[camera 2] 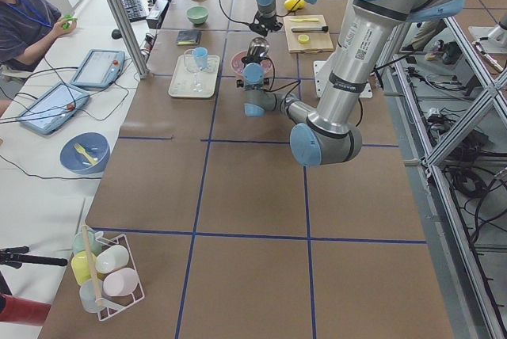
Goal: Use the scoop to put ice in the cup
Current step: 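Dig the scoop into the ice cubes with the right gripper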
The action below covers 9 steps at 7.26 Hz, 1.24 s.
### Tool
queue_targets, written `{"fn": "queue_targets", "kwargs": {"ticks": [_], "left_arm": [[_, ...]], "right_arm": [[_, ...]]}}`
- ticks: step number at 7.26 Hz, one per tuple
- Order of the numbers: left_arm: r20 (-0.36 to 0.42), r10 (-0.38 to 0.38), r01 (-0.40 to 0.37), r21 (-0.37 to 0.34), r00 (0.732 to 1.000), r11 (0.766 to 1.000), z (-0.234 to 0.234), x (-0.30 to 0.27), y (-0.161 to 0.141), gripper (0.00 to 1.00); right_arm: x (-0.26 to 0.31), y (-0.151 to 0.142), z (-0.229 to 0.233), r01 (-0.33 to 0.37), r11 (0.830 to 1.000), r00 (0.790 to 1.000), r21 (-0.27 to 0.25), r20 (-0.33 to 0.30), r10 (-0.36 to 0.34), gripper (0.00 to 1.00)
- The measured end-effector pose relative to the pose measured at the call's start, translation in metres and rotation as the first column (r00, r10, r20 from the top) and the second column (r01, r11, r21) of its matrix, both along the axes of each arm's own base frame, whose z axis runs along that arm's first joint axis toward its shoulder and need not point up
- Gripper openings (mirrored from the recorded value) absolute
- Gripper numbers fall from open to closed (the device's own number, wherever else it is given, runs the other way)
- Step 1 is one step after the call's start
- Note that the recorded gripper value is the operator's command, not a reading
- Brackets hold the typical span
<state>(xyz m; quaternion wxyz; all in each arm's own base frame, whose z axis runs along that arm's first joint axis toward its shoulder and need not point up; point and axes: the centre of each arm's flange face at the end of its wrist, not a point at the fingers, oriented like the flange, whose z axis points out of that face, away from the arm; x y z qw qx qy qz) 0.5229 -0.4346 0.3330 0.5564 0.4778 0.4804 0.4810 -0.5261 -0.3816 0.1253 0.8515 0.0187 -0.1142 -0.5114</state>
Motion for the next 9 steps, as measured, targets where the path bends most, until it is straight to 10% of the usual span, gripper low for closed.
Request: {"fn": "queue_targets", "kwargs": {"ticks": [9], "left_arm": [[-0.001, -0.001, 0.001, 0.0, 1.0, 1.0, 0.0, 0.0, -0.001, 1.0]], "right_arm": [[-0.049, -0.006, 0.021, -0.03, 0.999, 0.998, 0.02, 0.065, 0.028, 0.0]]}}
